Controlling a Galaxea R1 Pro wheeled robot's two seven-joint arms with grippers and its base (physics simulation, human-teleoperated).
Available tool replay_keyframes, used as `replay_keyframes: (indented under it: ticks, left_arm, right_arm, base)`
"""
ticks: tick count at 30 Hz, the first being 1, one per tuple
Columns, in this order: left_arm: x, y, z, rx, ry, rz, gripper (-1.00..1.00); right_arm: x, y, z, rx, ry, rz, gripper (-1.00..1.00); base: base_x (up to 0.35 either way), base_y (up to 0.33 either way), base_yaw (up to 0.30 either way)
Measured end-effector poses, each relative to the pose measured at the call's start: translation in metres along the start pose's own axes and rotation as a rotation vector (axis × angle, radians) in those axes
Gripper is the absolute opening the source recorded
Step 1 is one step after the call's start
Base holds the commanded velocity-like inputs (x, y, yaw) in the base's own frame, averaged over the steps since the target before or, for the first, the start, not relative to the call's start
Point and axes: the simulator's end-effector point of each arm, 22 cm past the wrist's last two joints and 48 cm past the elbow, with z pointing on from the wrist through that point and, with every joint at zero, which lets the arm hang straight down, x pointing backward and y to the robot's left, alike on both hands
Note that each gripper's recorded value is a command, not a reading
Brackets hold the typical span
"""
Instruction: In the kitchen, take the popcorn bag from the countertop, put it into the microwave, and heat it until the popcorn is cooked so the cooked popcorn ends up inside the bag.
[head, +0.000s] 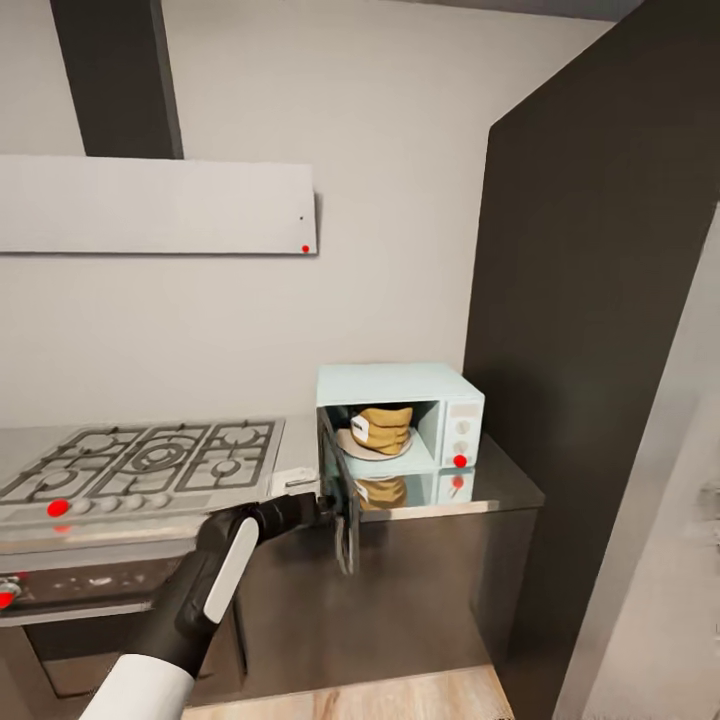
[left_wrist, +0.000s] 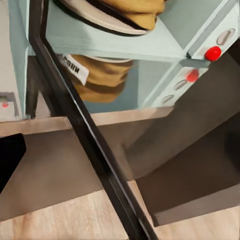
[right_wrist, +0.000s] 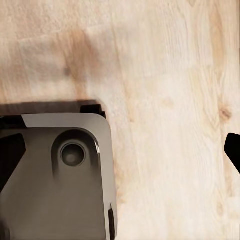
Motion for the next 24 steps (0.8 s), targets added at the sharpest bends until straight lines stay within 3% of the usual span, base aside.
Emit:
replay_keyframes:
  ticks: [6, 12, 18, 24]
  left_arm:
    - [0.011, -0.049, 0.007, 0.055, 0.020, 0.072, 1.00]
    - [0.009, -0.045, 0.005, 0.017, 0.015, 0.105, 1.00]
    - [0.003, -0.036, 0.002, -0.010, 0.001, 0.104, 1.00]
    - [0.005, -0.056, 0.000, 0.038, 0.004, 0.098, 1.00]
  right_arm:
    - [-0.003, 0.000, 0.000, 0.000, -0.007, 0.001, 1.00]
    - [-0.006, 0.000, 0.000, -0.001, -0.015, 0.002, 1.00]
    - [-0.008, 0.000, 0.000, -0.001, -0.022, 0.002, 1.00]
    - [-0.011, 0.001, -0.001, -0.002, -0.030, 0.002, 1.00]
  base:
    - [0.000, 0.000, -0.210]
    - [0.000, 0.000, -0.212]
    - [0.022, 0.000, -0.215]
    - [0.295, -0.005, -0.215]
